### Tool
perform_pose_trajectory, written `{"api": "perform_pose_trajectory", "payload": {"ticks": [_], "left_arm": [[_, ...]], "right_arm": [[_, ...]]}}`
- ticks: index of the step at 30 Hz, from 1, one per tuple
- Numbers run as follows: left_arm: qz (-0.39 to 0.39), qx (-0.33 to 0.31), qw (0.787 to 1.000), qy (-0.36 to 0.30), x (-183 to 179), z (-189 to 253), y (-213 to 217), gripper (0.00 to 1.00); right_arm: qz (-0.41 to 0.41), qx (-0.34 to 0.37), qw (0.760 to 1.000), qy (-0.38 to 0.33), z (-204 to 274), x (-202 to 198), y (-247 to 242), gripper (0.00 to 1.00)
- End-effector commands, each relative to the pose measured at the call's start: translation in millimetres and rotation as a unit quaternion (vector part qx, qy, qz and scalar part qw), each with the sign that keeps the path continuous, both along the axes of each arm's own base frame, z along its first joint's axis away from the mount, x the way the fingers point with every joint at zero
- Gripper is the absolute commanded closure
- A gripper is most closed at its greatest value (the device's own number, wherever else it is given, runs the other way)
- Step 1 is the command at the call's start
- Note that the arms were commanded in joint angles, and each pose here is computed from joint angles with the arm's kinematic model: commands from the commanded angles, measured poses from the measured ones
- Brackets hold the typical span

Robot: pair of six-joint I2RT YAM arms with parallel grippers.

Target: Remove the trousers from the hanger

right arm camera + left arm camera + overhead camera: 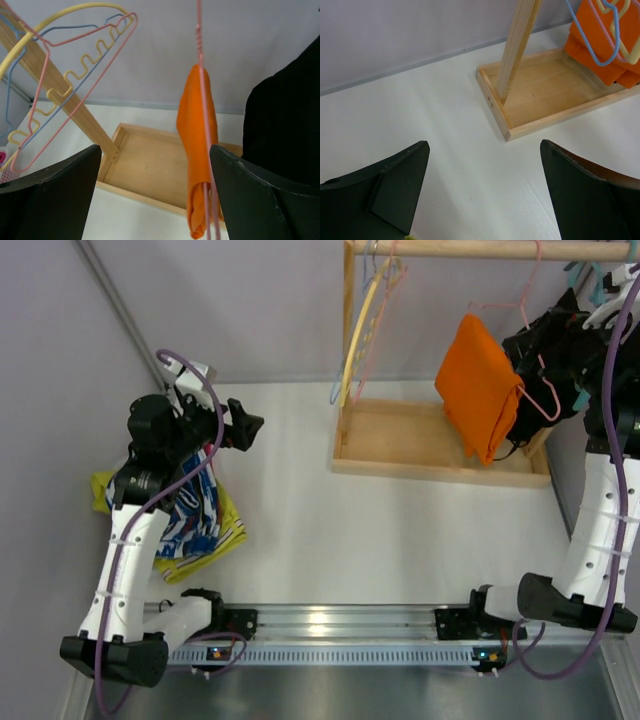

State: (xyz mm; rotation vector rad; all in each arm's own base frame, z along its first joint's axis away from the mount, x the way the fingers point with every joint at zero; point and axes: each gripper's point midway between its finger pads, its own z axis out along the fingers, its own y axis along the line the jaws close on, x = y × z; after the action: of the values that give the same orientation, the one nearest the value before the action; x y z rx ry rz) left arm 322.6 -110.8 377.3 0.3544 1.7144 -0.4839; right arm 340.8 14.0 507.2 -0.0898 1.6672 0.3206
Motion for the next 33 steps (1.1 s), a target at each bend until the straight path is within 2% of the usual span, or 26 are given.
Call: {"api": "perform_pose_trajectory", "payload": {"ticks": [1, 12, 21, 31, 33], "left_arm": [[-0.007, -0.013, 1.0, -0.022, 6, 17, -8, 0.01], [-0.013, -0.013, 1.0, -0.017, 9, 16, -14, 0.01], [0.0, -0.009, 1.0, -0.014, 12, 12, -10, 0.01], [-0.003, -0.016, 1.0, -0.018, 11, 18, -12, 0.01], [-0.005, -0.017, 1.0, -0.018, 10, 20, -13, 0.01]], "right_arm": [[-0.005, 0.014, 0.999, -0.035, 16, 16, -19, 0.1], [-0.007, 0.029, 0.999, -0.04, 1, 82, -42, 0.21], [0.017, 0.026, 0.997, -0.068, 8, 113, -18, 0.27], [-0.019, 0.016, 0.998, -0.055, -14, 147, -18, 0.32], [-0.019, 0.018, 0.998, -0.052, -17, 150, -18, 0.38]]}}
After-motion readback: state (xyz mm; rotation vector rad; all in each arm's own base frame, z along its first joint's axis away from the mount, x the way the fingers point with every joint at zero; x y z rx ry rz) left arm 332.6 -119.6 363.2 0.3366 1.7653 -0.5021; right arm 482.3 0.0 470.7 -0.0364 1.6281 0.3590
